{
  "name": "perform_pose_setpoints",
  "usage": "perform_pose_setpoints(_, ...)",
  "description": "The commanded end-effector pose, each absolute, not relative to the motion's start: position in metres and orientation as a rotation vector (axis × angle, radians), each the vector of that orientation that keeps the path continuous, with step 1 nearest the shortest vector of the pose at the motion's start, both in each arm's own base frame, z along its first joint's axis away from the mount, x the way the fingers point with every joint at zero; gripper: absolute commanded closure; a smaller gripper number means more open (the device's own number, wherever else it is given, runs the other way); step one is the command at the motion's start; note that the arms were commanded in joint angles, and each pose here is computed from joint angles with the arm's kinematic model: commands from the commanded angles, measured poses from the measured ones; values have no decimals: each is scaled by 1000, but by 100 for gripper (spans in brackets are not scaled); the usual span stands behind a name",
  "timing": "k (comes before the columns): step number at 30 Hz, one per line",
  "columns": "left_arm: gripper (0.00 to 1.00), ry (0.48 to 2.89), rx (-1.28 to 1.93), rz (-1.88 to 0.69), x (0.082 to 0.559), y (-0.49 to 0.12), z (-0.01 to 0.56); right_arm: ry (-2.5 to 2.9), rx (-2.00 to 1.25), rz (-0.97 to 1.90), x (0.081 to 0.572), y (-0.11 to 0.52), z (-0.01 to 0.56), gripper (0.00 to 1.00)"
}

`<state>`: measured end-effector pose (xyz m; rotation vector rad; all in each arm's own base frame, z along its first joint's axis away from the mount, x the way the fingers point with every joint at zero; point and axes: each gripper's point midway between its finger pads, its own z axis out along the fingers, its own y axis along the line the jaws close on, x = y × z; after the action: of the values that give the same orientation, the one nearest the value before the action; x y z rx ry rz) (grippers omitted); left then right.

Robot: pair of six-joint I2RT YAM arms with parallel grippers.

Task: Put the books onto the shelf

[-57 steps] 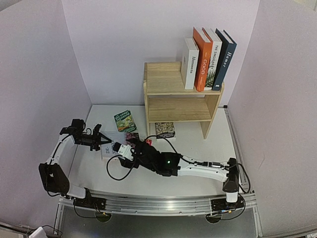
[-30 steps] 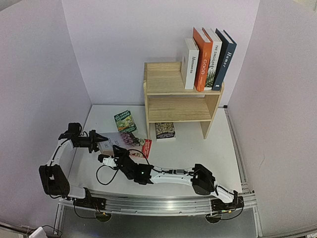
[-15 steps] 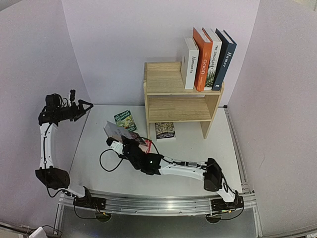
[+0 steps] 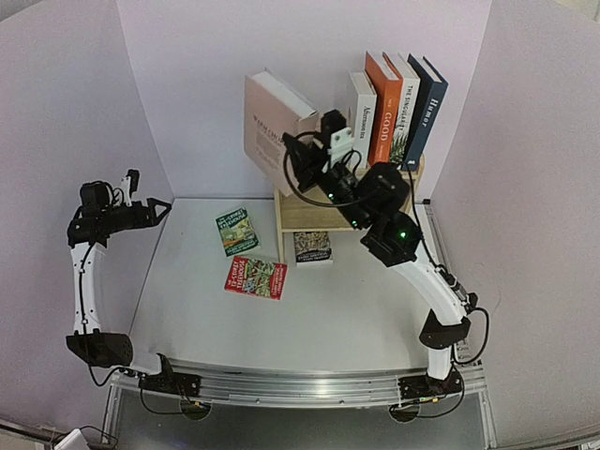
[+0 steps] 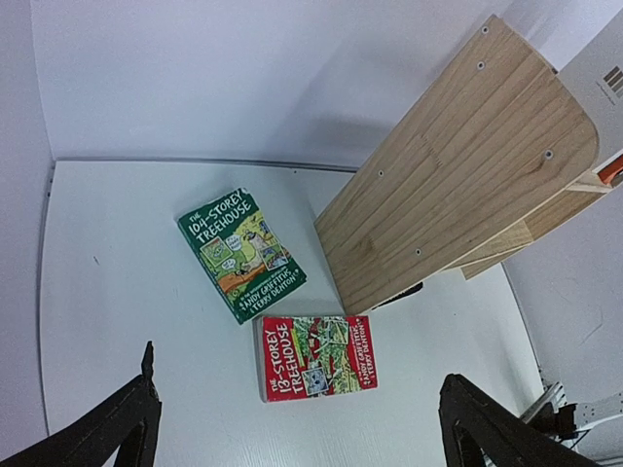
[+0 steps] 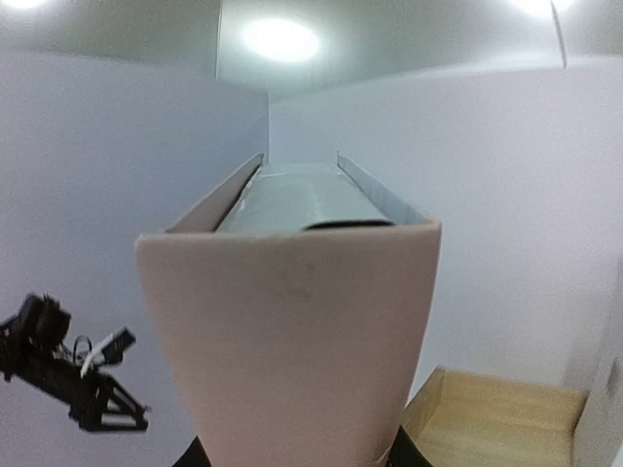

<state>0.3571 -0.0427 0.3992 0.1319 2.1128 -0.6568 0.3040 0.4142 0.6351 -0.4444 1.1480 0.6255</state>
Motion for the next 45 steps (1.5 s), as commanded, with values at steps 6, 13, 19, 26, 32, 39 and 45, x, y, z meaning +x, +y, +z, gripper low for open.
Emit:
perform_pose_setpoints(6, 0, 2116, 174, -692, 343, -51, 389, 1092, -242, 328, 379, 323, 656, 68)
perform_pose_setpoints(13, 0, 2127, 170, -720, 340, -53, 381, 1139, -226, 169, 420, 312, 630, 68)
perform_pose_setpoints(19, 0, 2130, 153, -747, 338, -55, 379, 1172, -174, 100, 443, 293, 619, 70)
perform_pose_setpoints(26, 0, 2130, 150, -769, 338, -57, 377, 1211, -128, 43, 467, 278, 603, 71)
perform_pose_setpoints(32, 0, 2131, 147, -777, 338, -58, 376, 1211, -122, 29, 478, 280, 597, 71)
perform_pose_setpoints(39, 0, 2135, 149, -777, 336, -58, 374, 1213, -52, -4, 486, 261, 597, 72)
perform_pose_setpoints(45, 0, 2139, 149, -790, 336, -59, 372, 1210, -73, 14, 482, 263, 598, 71)
